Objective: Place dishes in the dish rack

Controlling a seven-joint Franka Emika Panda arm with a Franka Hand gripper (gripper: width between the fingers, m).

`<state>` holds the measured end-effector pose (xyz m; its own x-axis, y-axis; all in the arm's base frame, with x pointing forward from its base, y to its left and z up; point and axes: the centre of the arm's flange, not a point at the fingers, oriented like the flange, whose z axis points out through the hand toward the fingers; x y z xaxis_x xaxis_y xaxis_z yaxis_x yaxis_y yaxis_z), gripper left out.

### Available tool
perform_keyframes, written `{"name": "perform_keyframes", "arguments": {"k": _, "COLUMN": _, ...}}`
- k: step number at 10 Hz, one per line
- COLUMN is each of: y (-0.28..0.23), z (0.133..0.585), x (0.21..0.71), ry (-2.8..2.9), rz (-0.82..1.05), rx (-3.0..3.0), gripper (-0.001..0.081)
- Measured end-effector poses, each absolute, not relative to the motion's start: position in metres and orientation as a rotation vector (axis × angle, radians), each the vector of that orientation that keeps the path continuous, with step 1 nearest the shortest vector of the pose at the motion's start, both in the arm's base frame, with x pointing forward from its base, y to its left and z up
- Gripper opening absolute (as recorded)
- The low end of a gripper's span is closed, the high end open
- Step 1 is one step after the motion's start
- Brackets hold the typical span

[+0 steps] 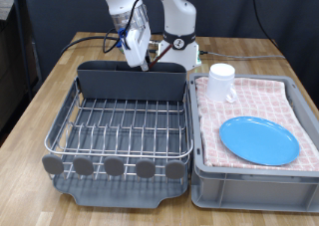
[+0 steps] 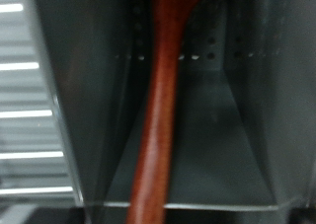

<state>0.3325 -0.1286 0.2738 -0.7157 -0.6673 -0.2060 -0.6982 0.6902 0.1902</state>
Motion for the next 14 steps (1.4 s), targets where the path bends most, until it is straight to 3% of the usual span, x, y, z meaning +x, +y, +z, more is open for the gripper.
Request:
{"name": "perform_keyframes", "arguments": {"k": 1, "y": -0.128, "z": 0.277, "x": 0.333, "ry": 2.797, "rz": 0.364, "rx": -1.133, "gripper": 0.0378}}
{"name": "perform_keyframes", "arguments": {"k": 2, "y": -0.126, "z": 0.283, "x": 0.335, "ry": 2.822, "rz": 0.327, "rx": -1.146, "gripper": 0.057}}
{"name": "perform_keyframes", "arguments": {"k": 3, "y": -0.121, "z": 0.293, "x": 0.337, "ry": 2.856, "rz": 0.277, "rx": -1.156, "gripper": 0.057}}
{"name": "perform_keyframes", "arguments": {"k": 4, "y": -0.114, "z": 0.305, "x": 0.339, "ry": 2.892, "rz": 0.215, "rx": -1.161, "gripper": 0.0736}}
{"name": "perform_keyframes", "arguments": {"k": 5, "y": -0.105, "z": 0.318, "x": 0.34, "ry": 2.924, "rz": 0.155, "rx": -1.158, "gripper": 0.0786}}
{"name": "perform_keyframes", "arguments": {"k": 10, "y": -0.05, "z": 0.377, "x": 0.341, "ry": 2.96, "rz": -0.246, "rx": -1.156, "gripper": 0.0802}}
{"name": "perform_keyframes", "arguments": {"k": 14, "y": -0.005, "z": 0.408, "x": 0.345, "ry": 2.849, "rz": -0.284, "rx": -1.349, "gripper": 0.0802}}
